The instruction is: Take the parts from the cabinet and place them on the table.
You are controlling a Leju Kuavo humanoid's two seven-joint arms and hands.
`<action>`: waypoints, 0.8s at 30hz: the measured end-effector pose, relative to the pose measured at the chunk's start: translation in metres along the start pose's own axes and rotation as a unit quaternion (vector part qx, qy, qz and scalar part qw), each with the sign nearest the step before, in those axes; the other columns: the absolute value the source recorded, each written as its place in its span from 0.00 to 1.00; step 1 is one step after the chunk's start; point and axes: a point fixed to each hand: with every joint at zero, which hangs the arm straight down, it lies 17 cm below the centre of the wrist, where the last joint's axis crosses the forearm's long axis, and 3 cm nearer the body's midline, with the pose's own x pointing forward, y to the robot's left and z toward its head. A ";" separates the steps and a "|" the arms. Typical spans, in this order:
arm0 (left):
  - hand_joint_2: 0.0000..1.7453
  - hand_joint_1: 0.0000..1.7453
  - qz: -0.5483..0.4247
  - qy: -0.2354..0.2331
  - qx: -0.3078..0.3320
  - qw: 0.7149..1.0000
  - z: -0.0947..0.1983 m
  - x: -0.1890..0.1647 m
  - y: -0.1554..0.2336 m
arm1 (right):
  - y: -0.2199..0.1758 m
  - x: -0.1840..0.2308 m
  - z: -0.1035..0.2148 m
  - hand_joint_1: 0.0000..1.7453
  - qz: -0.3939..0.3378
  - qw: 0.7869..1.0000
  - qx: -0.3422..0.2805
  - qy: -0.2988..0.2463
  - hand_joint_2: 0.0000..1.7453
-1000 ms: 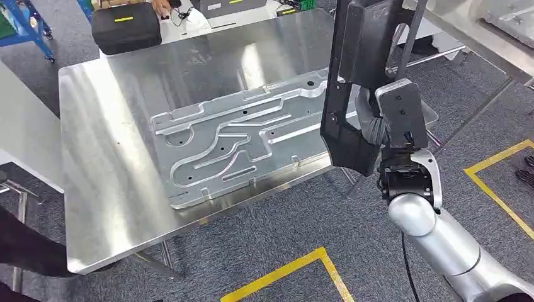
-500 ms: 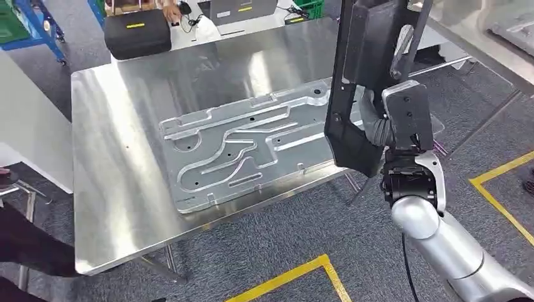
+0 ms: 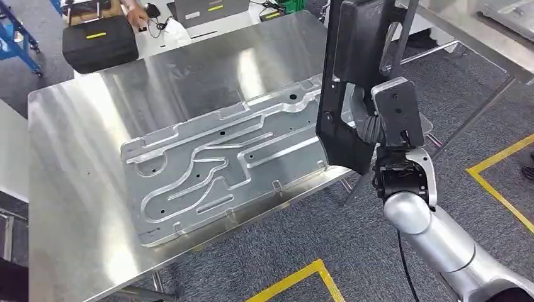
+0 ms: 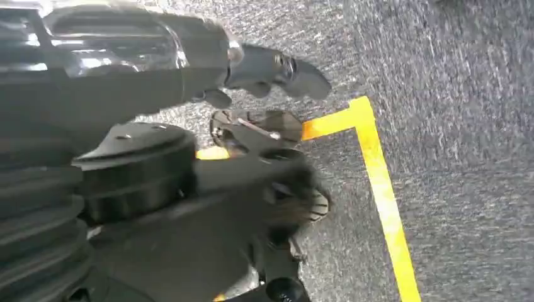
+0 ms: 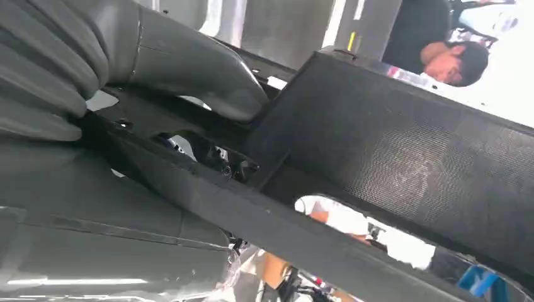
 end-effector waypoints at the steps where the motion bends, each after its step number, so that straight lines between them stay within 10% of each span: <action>1: 1.00 0.00 0.000 0.001 0.000 1.000 0.000 -0.002 0.000 | 0.001 -0.001 0.001 1.00 0.000 1.000 0.001 0.002 1.00; 24: 1.00 0.00 -0.020 0.012 -0.011 1.000 0.006 -0.021 -0.005 | 0.011 -0.014 0.011 1.00 0.029 0.999 0.014 0.003 1.00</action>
